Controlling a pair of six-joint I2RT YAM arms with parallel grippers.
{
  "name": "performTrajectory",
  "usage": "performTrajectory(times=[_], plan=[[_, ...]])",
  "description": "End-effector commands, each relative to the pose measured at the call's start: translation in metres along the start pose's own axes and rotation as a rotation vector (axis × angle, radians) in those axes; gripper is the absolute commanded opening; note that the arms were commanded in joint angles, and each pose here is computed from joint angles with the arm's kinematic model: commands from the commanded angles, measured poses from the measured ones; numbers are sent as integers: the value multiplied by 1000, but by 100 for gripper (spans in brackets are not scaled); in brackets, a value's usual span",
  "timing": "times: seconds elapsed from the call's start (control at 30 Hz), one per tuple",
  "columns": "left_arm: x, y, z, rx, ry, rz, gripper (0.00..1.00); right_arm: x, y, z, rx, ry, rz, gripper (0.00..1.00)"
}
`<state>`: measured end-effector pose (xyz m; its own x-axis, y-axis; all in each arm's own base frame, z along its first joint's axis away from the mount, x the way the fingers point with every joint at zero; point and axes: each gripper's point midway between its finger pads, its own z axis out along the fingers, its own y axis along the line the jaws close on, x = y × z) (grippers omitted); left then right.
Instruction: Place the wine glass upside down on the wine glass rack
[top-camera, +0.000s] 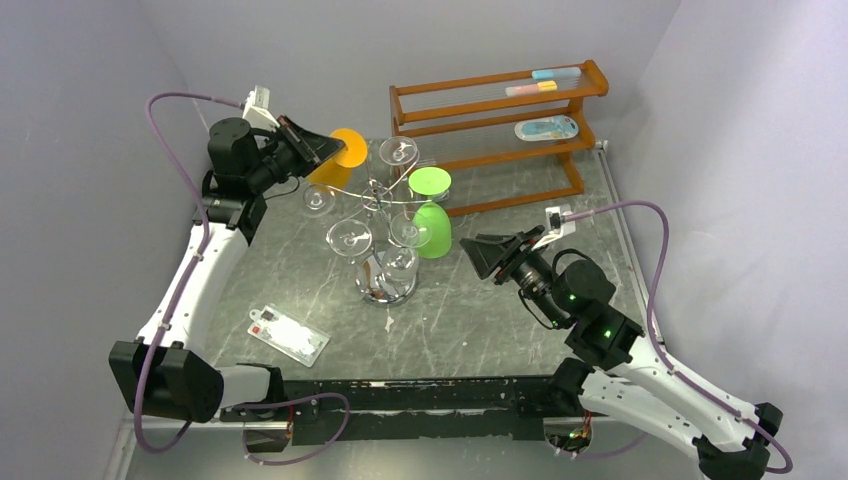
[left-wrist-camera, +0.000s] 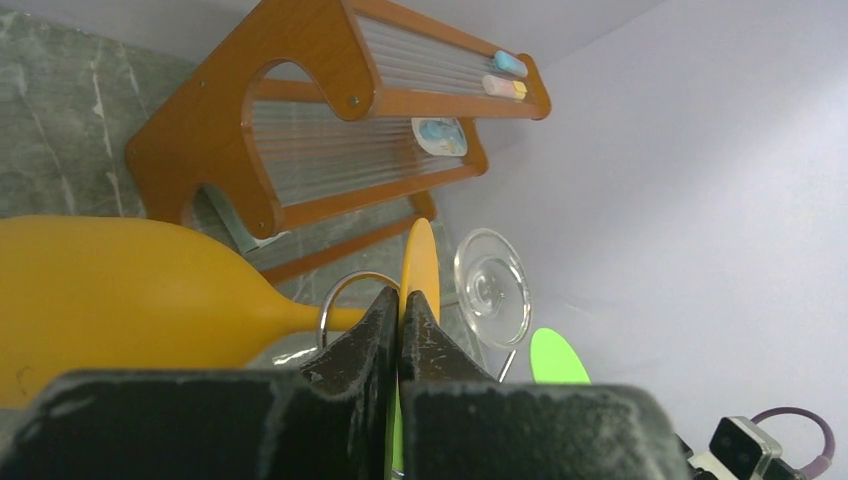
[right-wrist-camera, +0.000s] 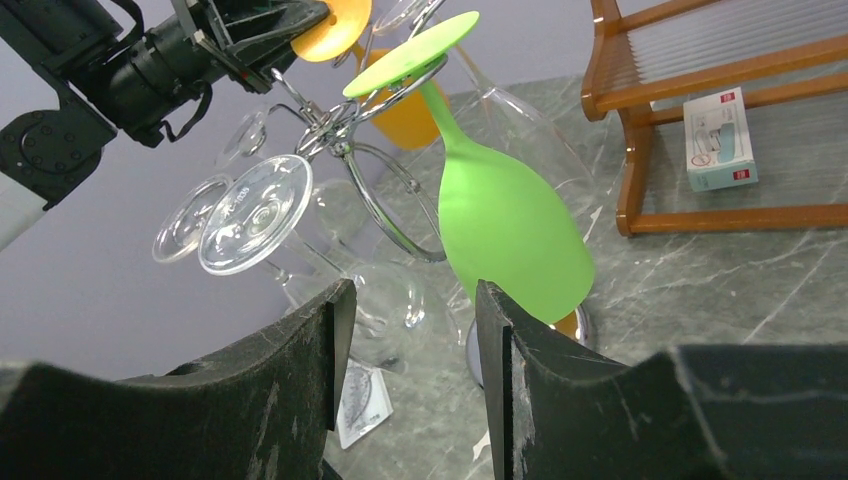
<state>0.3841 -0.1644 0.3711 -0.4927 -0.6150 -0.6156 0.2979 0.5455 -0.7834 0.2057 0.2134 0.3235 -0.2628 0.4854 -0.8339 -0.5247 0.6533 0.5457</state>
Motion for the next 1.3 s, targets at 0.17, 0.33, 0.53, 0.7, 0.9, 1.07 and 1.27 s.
performTrajectory(times=[0.17, 0.33, 0.53, 0.7, 0.9, 1.07, 1.27], plan=[[-15, 5, -10, -46, -14, 125, 27, 2, -2, 1, 15, 8, 5, 51], [-16, 7, -15, -77, -4, 177, 33, 1, -2, 1, 20, 6, 8, 51], [-32, 14, -36, -199, -66, 271, 48, -2, -8, -2, 54, 7, 4, 51], [-57, 38, -75, -422, -183, 450, 63, -7, -16, -8, 114, 34, -57, 53], [-70, 51, -134, -627, -236, 631, 82, -31, -52, -31, 347, 27, -147, 60], [-54, 55, -177, -709, -201, 675, 92, -63, -56, -60, 410, 35, -236, 99], [-22, 42, -223, -671, -192, 660, 96, -104, -53, -90, 446, -36, -246, 100]])
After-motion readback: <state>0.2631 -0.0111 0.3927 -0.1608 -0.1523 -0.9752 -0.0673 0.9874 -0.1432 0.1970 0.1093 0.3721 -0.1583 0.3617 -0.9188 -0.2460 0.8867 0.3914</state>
